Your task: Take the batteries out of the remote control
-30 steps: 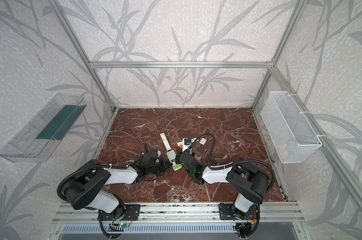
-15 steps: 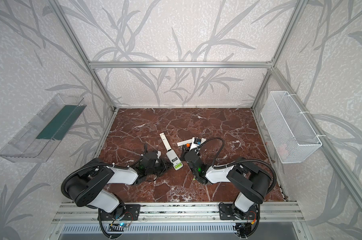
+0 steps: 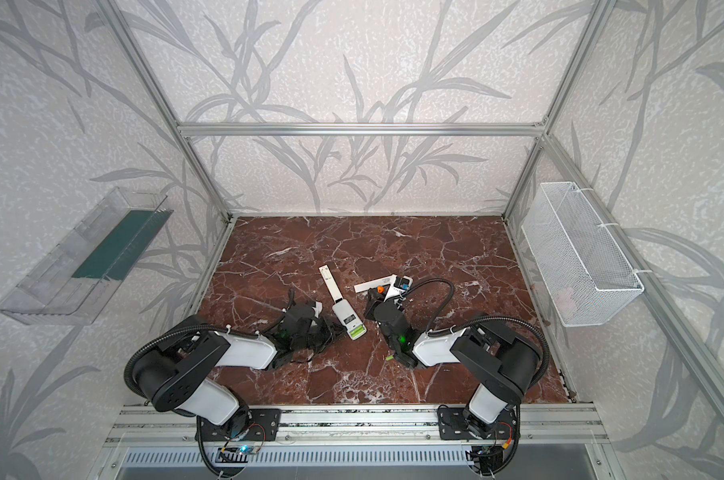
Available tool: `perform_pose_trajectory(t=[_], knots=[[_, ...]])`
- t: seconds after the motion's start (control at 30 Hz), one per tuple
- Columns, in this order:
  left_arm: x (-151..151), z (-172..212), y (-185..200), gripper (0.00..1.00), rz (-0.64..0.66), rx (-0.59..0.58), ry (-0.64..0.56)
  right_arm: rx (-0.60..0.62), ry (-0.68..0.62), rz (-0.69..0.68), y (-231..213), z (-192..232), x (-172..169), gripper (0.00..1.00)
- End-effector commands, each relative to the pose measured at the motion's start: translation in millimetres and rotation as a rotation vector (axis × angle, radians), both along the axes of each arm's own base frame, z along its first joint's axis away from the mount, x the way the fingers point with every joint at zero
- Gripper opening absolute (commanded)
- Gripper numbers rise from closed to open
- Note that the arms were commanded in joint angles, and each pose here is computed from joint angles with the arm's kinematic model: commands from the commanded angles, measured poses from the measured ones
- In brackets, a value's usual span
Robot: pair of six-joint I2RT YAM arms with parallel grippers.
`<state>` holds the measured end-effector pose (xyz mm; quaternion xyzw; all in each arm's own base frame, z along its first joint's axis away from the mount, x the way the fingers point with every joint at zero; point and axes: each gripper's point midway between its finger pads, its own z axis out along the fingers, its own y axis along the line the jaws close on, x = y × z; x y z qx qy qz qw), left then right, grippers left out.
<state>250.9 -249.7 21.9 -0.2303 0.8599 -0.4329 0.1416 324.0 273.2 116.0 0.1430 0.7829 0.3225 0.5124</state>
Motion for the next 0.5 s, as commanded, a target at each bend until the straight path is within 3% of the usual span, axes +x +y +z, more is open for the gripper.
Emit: perform_pose_trajectory(t=[0.0, 0.47], knots=[[-26.3, -46.8, 17.4, 0.08, 0.007, 0.117, 0.164, 0.148, 0.01, 0.113, 28.3, 15.1, -13.5, 0.0], [-26.5, -46.9, 20.5, 0.08, 0.015, 0.116, 0.167, 0.164, -0.007, 0.119, 27.5, 30.0, -13.4, 0.0]])
